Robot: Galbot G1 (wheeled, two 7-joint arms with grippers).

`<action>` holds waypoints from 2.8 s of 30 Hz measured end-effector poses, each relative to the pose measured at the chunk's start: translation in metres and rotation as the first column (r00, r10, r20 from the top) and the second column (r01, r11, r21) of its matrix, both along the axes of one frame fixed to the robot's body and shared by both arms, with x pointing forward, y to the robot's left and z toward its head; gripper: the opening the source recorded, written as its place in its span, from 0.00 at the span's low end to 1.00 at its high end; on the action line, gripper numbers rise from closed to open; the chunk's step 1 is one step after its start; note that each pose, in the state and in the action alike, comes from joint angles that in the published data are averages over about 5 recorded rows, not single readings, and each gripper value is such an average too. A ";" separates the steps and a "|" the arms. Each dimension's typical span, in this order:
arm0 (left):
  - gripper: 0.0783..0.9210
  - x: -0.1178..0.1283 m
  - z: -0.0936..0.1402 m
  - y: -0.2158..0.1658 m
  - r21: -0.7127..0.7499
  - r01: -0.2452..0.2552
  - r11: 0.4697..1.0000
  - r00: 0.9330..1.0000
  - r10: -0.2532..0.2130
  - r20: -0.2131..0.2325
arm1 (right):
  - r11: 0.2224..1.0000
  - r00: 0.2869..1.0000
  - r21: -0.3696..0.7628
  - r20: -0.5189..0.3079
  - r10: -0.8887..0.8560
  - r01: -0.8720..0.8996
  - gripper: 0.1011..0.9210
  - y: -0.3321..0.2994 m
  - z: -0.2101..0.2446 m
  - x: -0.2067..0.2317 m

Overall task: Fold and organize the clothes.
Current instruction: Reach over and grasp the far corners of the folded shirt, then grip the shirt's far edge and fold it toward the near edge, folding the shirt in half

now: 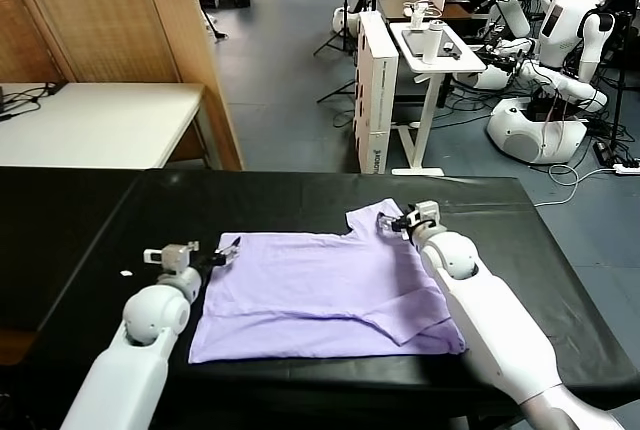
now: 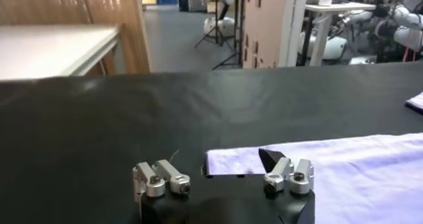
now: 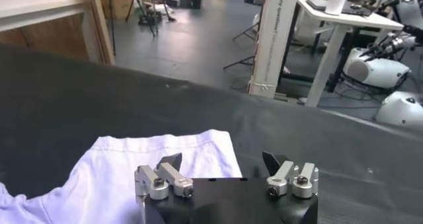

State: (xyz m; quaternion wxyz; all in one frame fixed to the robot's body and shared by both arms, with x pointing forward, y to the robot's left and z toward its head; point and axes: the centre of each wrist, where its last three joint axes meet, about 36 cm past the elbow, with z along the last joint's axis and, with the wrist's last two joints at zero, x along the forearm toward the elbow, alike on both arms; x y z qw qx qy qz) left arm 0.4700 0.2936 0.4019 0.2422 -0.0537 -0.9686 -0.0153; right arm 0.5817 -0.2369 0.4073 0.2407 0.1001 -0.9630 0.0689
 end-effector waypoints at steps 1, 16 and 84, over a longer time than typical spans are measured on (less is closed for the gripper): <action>0.73 0.000 0.000 0.000 0.000 0.000 1.000 1.000 0.000 -0.001 | 1.000 1.000 0.000 -0.001 0.000 0.000 0.98 0.000 0.000 -0.001; 0.23 -0.003 0.002 -0.001 -0.006 0.001 1.000 1.000 -0.001 0.026 | 1.000 1.000 0.008 -0.013 0.003 -0.003 0.30 0.003 -0.004 -0.006; 0.08 -0.148 0.045 -0.001 0.086 0.055 0.995 0.993 -0.046 -0.112 | 0.987 1.000 0.156 0.002 0.031 -0.031 0.05 -0.040 0.087 -0.217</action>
